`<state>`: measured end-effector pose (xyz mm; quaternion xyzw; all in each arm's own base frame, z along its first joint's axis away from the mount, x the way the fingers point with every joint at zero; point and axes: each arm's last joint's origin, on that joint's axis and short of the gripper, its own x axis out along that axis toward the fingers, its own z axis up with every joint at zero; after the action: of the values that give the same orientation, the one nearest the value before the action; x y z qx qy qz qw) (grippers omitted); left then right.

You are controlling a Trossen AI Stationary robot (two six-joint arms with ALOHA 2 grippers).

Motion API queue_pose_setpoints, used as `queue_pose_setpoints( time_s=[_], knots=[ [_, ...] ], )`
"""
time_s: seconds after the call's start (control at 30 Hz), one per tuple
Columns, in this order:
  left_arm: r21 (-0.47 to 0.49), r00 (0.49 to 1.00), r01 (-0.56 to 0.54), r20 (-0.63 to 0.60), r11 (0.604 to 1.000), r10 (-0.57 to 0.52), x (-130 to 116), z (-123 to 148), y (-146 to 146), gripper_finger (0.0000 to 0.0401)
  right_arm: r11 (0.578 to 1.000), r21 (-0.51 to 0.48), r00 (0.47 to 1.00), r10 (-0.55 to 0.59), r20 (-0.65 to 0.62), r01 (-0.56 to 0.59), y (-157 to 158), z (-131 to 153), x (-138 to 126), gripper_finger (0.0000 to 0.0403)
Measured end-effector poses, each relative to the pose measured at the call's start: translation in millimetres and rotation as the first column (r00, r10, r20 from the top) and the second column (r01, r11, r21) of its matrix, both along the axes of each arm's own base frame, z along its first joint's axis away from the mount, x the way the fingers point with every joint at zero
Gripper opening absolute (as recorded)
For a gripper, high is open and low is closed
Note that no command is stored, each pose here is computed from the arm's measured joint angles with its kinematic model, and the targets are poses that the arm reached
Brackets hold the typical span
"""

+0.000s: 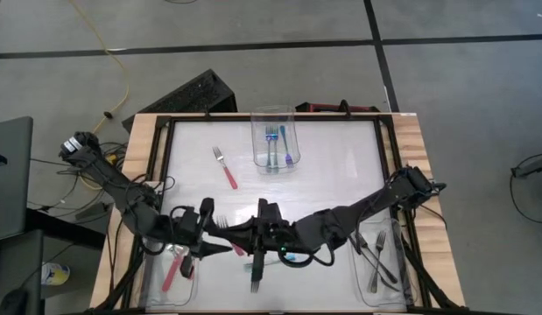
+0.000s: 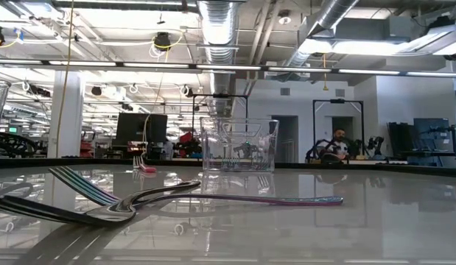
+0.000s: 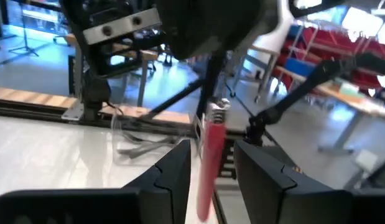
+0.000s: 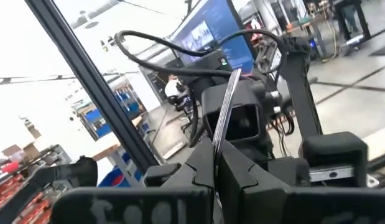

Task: Sort silverware by color (type)
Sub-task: Put the pink fork into the bottom left transparent bin

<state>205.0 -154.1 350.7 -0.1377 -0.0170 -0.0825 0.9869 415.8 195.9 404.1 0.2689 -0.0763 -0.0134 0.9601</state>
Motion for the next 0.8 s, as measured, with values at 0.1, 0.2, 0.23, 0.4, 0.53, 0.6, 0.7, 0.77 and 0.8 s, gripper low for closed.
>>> queue_pose_setpoints(
  time_s=[0.1,0.2,0.23,0.4,0.53,0.6,0.7,0.77,0.8],
  knots=[
    [-0.025,0.999,-0.016,0.039,1.000,0.017,2,5,3,0.0116,1.000,-0.009,1.000,-0.010,0.028,0.011,-5,3,2,0.0025],
    [-0.037,0.996,-0.072,0.048,0.997,0.074,3,6,7,0.0125,1.000,-0.005,0.999,-0.014,0.045,0.015,-10,5,4,0.0025],
    [-0.038,0.996,-0.078,0.049,0.996,0.080,4,6,8,0.0127,1.000,-0.011,0.999,-0.020,0.044,0.021,-13,5,5,0.0025],
    [-0.057,0.993,-0.103,0.051,0.993,0.106,5,7,10,0.0116,0.994,-0.105,0.998,-0.022,0.057,0.028,-21,13,2,0.0025],
    [-0.064,0.985,-0.155,0.070,0.986,0.159,5,9,12,0.0063,0.985,-0.172,0.998,-0.021,0.061,0.032,-29,31,-11,0.0025],
    [-0.073,0.980,-0.180,0.075,0.981,0.185,5,10,13,0.0021,0.982,-0.187,0.998,-0.030,0.060,0.040,-32,33,-12,0.0025],
    [-0.093,0.968,-0.231,0.077,0.969,0.238,5,11,14,0.0008,0.981,-0.194,0.999,-0.010,0.051,0.020,-35,36,-15,0.0027],
    [-0.094,0.964,-0.240,0.095,0.966,0.248,5,14,16,0.0003,0.981,-0.195,0.998,-0.005,0.066,0.018,-39,38,-13,0.0027],
    [-0.089,0.964,-0.236,0.100,0.968,0.245,5,14,16,0.0002,0.981,-0.194,0.998,0.004,0.071,0.010,-39,39,-14,0.0026]
  ],
)
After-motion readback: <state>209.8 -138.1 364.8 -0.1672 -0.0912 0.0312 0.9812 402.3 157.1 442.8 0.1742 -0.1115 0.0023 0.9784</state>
